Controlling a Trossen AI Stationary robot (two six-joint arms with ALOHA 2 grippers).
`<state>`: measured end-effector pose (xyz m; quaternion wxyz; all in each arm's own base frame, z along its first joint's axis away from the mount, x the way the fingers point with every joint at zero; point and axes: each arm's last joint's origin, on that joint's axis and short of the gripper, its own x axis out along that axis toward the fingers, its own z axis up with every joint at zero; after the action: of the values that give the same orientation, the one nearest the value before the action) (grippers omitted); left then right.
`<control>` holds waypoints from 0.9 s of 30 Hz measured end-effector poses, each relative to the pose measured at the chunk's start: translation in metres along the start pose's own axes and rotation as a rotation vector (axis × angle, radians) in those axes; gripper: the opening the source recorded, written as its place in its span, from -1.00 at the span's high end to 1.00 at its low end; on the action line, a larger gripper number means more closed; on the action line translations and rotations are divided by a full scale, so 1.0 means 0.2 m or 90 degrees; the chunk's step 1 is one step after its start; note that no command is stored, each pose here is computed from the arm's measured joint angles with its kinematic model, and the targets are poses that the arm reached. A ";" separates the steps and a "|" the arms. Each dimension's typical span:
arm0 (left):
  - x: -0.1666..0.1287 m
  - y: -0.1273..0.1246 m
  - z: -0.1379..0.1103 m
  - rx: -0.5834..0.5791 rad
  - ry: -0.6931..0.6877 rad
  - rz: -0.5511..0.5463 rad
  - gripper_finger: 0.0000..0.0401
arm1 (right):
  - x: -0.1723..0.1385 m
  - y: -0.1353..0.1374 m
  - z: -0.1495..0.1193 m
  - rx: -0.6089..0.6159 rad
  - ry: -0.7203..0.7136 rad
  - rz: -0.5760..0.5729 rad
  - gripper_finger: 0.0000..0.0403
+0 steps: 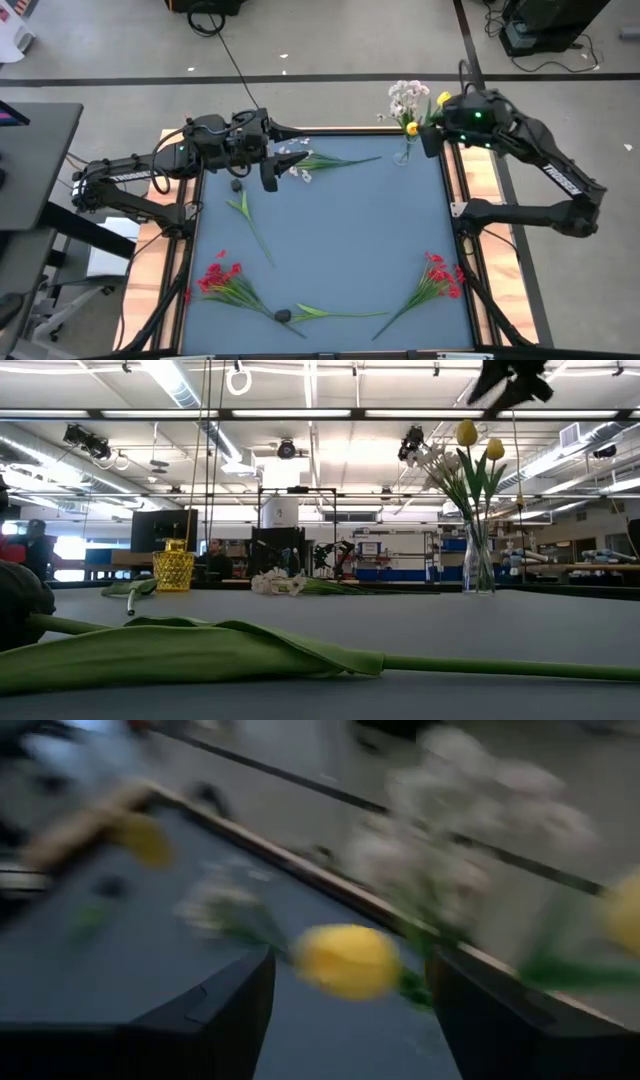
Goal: Sort flowers into vase by color
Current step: Put the white flowers into the transparent vase
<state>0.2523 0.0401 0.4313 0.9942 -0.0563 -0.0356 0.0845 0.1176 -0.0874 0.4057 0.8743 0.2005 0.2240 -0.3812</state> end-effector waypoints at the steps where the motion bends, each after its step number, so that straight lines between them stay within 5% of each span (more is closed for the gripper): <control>1: 0.00 0.00 0.00 0.000 0.000 0.000 -0.42 | -0.02 0.02 0.01 -0.004 -0.013 0.038 -0.32; 8: 0.00 0.00 0.00 0.000 0.000 0.000 -0.42 | 0.04 0.26 0.04 -0.099 -0.062 0.241 -0.32; 17: 0.00 0.00 0.00 0.000 0.000 0.000 -0.42 | 0.57 0.59 -0.13 -0.270 0.097 0.162 -0.32; 27: 0.00 0.00 0.00 0.000 0.000 0.000 -0.42 | 1.14 0.65 -0.38 -0.407 0.278 0.164 -0.24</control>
<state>0.2524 0.0402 0.4312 0.9942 -0.0563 -0.0354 0.0845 0.3367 -0.0982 0.2429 0.8652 0.0215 0.4843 -0.1280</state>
